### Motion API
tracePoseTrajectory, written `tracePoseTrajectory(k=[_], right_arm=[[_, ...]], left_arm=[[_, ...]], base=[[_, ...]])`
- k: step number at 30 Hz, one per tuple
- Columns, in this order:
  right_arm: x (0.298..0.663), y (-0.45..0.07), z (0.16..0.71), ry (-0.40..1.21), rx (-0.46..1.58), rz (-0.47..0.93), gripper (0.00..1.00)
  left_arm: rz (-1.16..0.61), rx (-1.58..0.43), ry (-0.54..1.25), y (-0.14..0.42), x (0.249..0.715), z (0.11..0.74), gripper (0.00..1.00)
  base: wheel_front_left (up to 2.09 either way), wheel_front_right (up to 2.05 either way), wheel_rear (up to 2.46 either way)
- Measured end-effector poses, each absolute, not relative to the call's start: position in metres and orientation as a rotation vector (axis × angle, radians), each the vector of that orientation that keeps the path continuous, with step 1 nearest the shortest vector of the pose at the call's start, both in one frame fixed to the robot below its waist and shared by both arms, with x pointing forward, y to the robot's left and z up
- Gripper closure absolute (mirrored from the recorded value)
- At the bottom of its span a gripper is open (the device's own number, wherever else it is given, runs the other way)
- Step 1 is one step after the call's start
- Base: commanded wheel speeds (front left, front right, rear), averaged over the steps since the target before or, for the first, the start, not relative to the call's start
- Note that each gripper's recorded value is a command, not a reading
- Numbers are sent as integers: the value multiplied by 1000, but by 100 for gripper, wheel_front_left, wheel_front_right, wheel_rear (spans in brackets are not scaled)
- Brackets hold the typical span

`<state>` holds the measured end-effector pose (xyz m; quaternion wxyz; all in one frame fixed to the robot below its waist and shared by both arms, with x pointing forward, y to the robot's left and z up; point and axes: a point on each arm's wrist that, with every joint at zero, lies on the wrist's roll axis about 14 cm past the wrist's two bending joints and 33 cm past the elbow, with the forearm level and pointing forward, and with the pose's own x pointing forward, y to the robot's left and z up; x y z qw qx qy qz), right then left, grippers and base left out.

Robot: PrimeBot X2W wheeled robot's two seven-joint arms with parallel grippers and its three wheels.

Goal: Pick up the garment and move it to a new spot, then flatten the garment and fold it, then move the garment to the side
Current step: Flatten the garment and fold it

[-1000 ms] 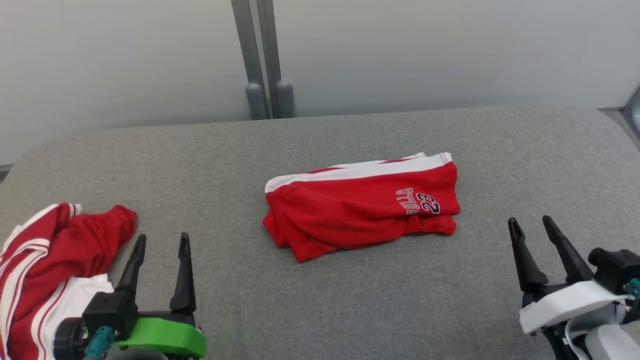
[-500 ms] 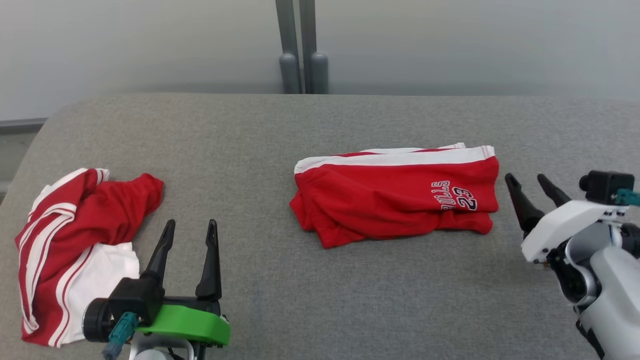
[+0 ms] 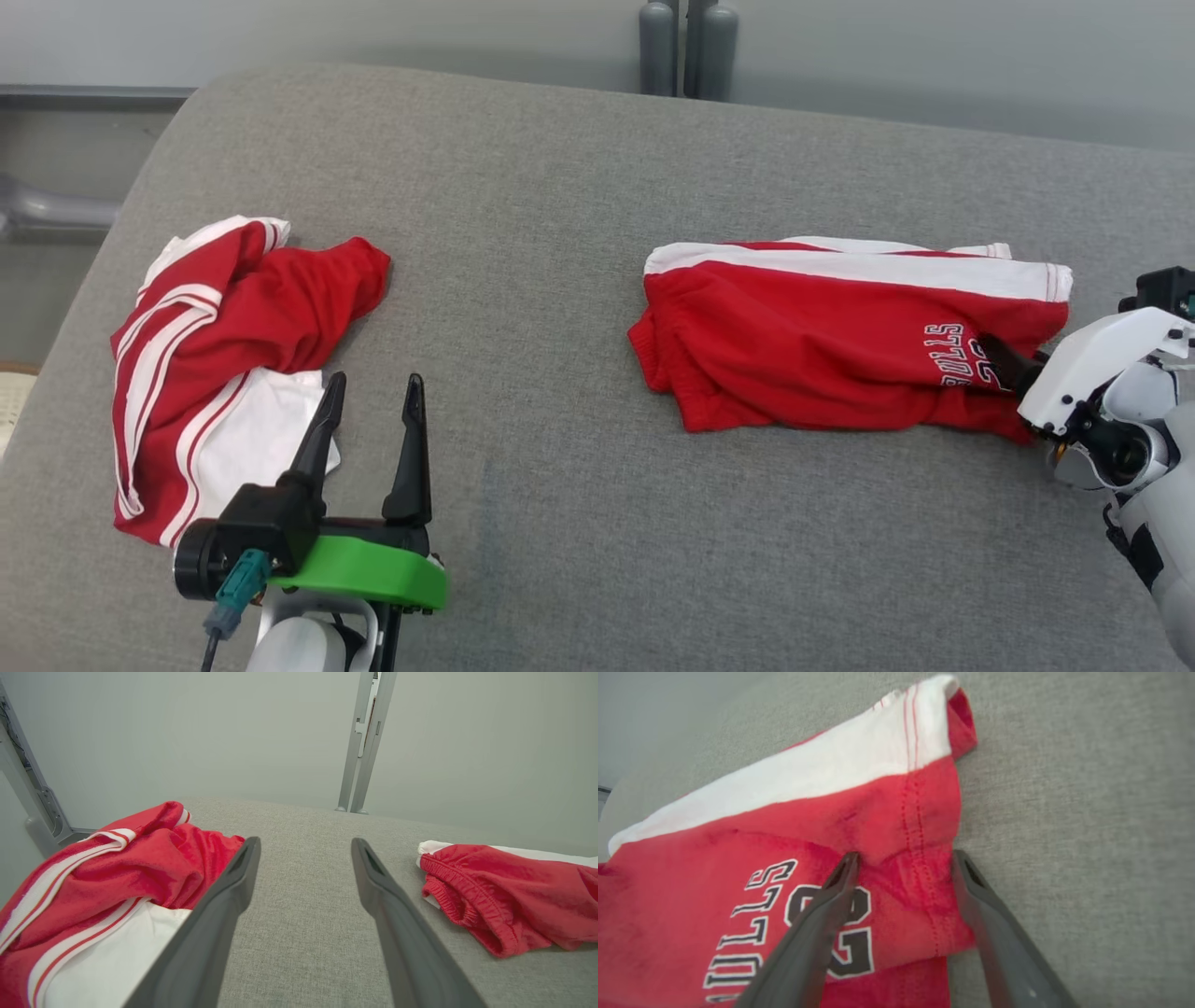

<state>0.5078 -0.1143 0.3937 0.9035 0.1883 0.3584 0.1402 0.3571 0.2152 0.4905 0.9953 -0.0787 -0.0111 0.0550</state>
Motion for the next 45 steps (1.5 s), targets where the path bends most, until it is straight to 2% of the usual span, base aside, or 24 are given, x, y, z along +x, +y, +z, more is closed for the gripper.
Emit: tracePoseTrajectory(k=[3,8,9,11,12,23,32,37,45], right_arm=[[506,-104,381,822,397,313,0],[510,-97,376,839,417,312,0],[511,-95,377,832,426,311,15],[512,-94,379,817,435,307,89],[513,-94,380,802,437,304,100],[516,-109,407,654,420,285,100],[522,-161,440,534,228,246,100],[528,-135,471,456,139,340,100],[499,-35,484,447,63,593,100]], left_arm=[[134,-158,-7,221,353,485,0],[159,-161,2,229,348,482,0],[160,-162,1,229,348,482,0],[161,-163,0,229,347,483,0],[158,-163,0,229,347,483,0],[122,-160,-19,221,351,487,0],[65,-174,-32,205,355,491,0],[57,-179,-28,202,350,490,0],[67,-186,-34,204,336,491,0]], base=[[0,0,0],[0,0,0],[0,0,0],[0,0,0],[0,0,0],[0,0,0],[0,0,0],[0,0,0],[0,0,0]])
